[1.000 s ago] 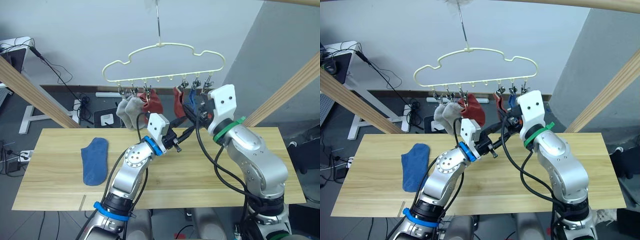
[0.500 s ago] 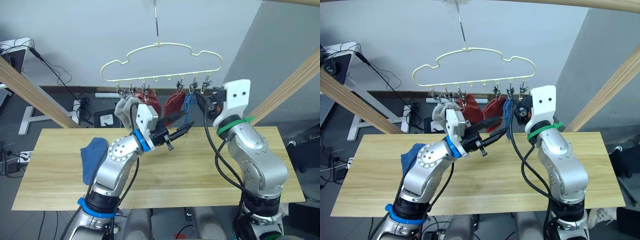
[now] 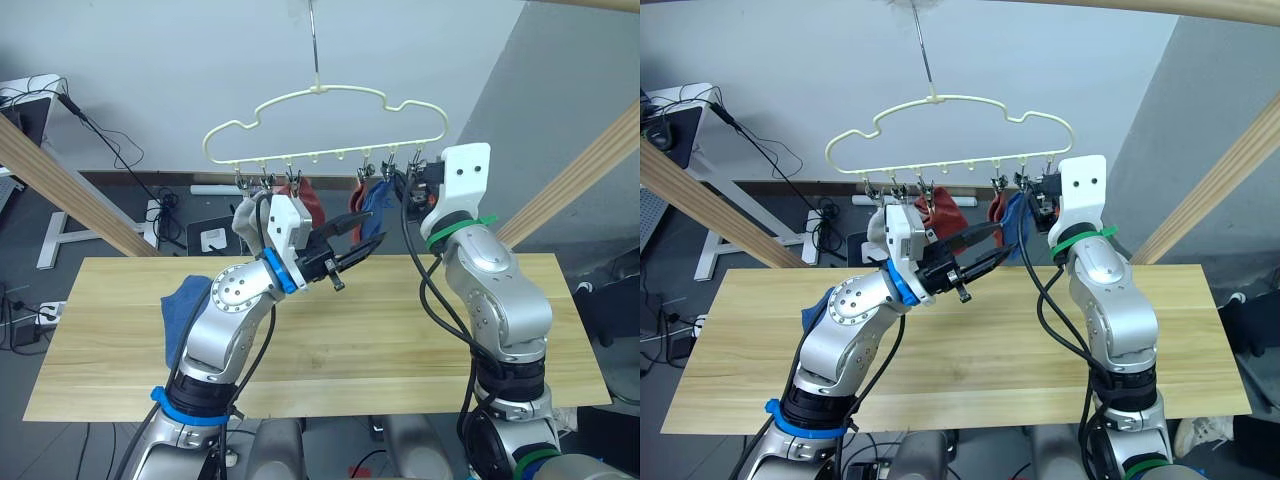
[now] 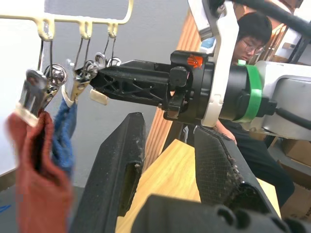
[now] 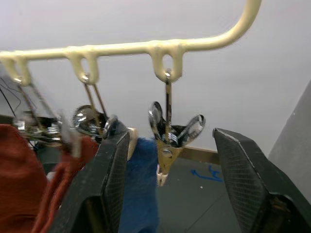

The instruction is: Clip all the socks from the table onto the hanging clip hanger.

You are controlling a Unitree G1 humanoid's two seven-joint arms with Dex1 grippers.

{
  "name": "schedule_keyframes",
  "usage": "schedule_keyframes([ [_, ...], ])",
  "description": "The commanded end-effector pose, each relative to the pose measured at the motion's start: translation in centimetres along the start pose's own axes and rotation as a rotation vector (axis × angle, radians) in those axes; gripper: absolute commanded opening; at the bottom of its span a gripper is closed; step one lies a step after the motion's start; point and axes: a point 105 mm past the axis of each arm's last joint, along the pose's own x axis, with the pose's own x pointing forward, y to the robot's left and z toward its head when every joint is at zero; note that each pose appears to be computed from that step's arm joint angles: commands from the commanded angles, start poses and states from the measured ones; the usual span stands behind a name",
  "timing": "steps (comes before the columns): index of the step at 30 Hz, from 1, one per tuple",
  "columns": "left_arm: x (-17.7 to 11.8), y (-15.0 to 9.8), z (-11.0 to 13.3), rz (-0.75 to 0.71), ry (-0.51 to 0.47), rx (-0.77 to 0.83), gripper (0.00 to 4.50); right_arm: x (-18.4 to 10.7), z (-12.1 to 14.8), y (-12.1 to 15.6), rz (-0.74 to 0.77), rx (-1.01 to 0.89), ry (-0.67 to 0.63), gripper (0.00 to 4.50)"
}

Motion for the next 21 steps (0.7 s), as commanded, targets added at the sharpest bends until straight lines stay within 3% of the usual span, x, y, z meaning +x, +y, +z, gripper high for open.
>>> schedule_keyframes([
  [1,0.0,-0.3,1.4,-0.019,-0.045,0.03,1.93,0.0,1.7,-0.3,-0.022,-0.018,-0.079,2.85],
  [21,0.1,-0.3,1.5,-0.012,-0.047,0.033,1.93,1.6,2.9,2.4,0.062,0.054,-0.127,2.85],
])
